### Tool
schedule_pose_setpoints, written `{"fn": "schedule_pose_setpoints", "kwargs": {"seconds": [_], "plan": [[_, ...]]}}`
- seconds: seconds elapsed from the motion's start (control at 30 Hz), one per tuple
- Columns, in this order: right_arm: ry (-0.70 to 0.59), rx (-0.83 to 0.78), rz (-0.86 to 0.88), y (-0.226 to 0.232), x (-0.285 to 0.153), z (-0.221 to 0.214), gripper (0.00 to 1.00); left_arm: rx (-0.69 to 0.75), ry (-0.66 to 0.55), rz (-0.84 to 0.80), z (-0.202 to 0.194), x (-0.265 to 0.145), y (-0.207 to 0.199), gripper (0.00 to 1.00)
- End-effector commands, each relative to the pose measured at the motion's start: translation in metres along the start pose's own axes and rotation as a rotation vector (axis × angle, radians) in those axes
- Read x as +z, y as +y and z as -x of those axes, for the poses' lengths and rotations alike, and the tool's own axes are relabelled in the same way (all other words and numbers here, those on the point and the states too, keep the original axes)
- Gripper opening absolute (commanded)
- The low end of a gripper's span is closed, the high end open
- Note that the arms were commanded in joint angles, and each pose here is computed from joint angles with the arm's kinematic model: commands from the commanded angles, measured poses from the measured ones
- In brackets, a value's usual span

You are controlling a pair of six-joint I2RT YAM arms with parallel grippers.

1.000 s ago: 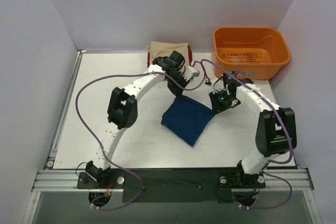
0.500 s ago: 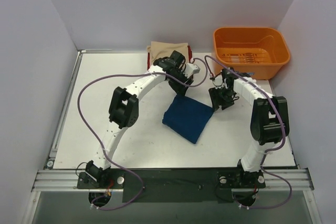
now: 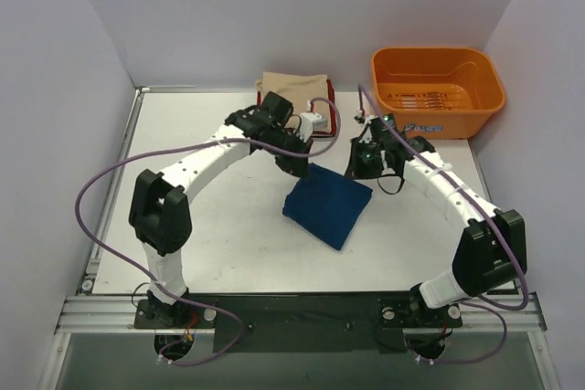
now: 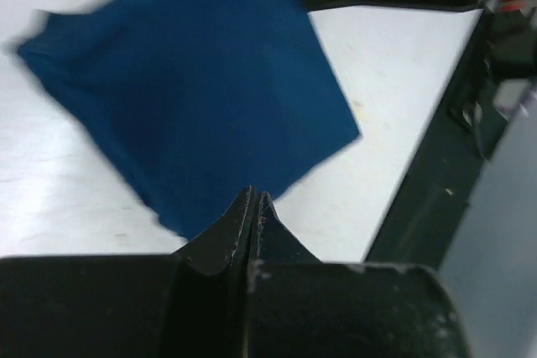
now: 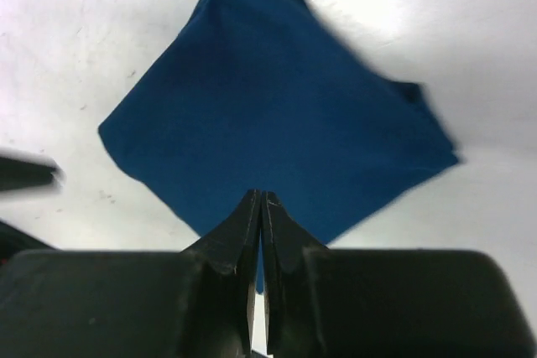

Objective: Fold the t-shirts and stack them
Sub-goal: Smooth out wrinkles on the folded tshirt

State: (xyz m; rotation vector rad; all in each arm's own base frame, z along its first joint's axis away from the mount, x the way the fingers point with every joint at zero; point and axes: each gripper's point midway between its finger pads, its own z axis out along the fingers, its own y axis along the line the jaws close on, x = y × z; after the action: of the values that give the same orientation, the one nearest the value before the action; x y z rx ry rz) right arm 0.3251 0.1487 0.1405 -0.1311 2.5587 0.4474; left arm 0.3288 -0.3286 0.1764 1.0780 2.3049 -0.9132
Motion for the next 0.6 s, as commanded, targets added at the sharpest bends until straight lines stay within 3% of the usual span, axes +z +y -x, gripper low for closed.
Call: {"fn": "schedule_pose_setpoints", "kwargs": {"seconds": [0.0, 0.17, 0.33, 0.57], "plan": [[0.116, 0.196, 0.073, 0.021, 0.045, -0.038, 0.0, -0.081, 0.119, -0.151, -0.055, 0.039, -0.037, 0.0], [0.188, 0.266, -0.042, -0.019, 0.079, -0.065, 0.0, -0.114, 0.145, -0.032, -0.084, 0.055, 0.003, 0.0], [0.271, 0.318, -0.136, -0.051, 0.105, -0.079, 0.0, -0.154, 0.257, 0.025, -0.135, 0.063, 0.025, 0.0], [0.256, 0.276, -0.145, -0.057, 0.107, -0.048, 0.0, -0.162, 0.295, 0.071, -0.162, 0.061, 0.042, 0.0]]}}
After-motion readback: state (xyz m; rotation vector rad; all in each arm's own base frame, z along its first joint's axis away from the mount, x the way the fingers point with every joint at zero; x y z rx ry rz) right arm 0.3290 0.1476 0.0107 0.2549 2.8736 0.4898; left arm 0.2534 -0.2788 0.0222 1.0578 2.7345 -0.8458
